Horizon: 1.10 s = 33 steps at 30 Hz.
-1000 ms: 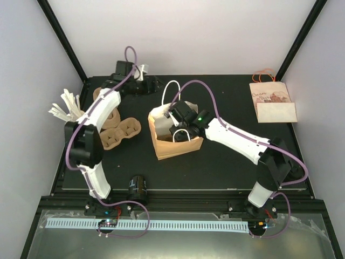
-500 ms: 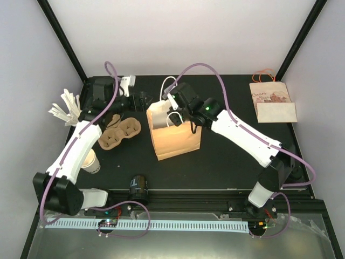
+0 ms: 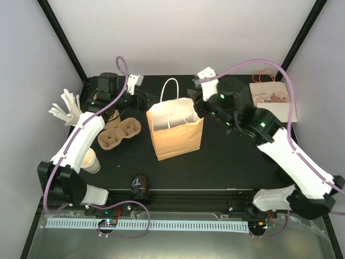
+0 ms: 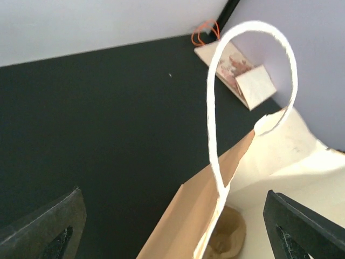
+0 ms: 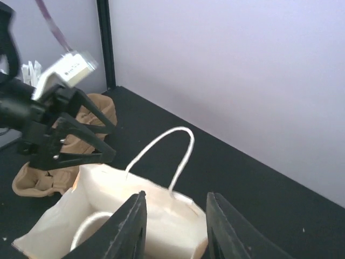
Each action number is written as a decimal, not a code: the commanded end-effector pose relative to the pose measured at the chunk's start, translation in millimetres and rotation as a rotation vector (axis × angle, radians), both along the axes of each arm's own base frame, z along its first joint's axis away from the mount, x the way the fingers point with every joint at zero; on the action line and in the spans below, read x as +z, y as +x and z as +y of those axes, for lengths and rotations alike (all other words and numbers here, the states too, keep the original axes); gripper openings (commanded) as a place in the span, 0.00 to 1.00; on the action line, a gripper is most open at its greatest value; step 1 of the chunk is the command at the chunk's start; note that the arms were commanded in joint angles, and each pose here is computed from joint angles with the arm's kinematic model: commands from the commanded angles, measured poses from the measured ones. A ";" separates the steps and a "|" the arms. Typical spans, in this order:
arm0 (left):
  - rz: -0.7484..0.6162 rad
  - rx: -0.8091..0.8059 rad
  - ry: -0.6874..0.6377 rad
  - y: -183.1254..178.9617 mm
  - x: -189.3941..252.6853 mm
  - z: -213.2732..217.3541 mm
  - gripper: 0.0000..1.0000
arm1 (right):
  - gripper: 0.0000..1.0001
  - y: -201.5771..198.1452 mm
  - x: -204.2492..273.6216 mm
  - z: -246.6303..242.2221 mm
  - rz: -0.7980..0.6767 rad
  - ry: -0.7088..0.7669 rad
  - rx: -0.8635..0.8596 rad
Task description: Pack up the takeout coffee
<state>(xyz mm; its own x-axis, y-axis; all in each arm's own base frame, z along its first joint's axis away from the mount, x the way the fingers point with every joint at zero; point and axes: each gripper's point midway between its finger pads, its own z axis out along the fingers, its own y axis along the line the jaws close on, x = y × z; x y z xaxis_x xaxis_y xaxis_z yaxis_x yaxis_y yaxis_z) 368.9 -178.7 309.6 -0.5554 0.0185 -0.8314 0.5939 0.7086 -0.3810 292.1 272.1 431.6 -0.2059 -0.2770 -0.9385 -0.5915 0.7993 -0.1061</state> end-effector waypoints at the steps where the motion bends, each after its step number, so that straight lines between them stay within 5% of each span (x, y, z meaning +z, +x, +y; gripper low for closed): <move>1: -0.021 -0.154 0.082 0.9 -6.9 -19.4 0.91 | 0.36 -14.6 -0.3 -34.2 -0.026 0.030 -0.063; 10: 0.065 -0.307 -0.010 5.4 -10.3 -47.5 0.77 | 0.46 -55.6 -25.7 -86.9 -0.002 0.088 -0.102; 19: 0.177 -0.445 -0.043 -2.5 -19.5 -68.6 0.35 | 0.46 -66.0 -45.5 -106.3 0.028 0.062 -0.140; 23: 0.193 -0.431 -0.042 3.7 -16.1 -69.5 0.05 | 0.46 -66.0 -55.1 -108.2 0.038 0.057 -0.149; 33: 0.088 -0.165 -0.075 78.6 17.8 -45.2 0.02 | 0.39 -60.1 -100.1 -106.4 0.128 0.035 -0.188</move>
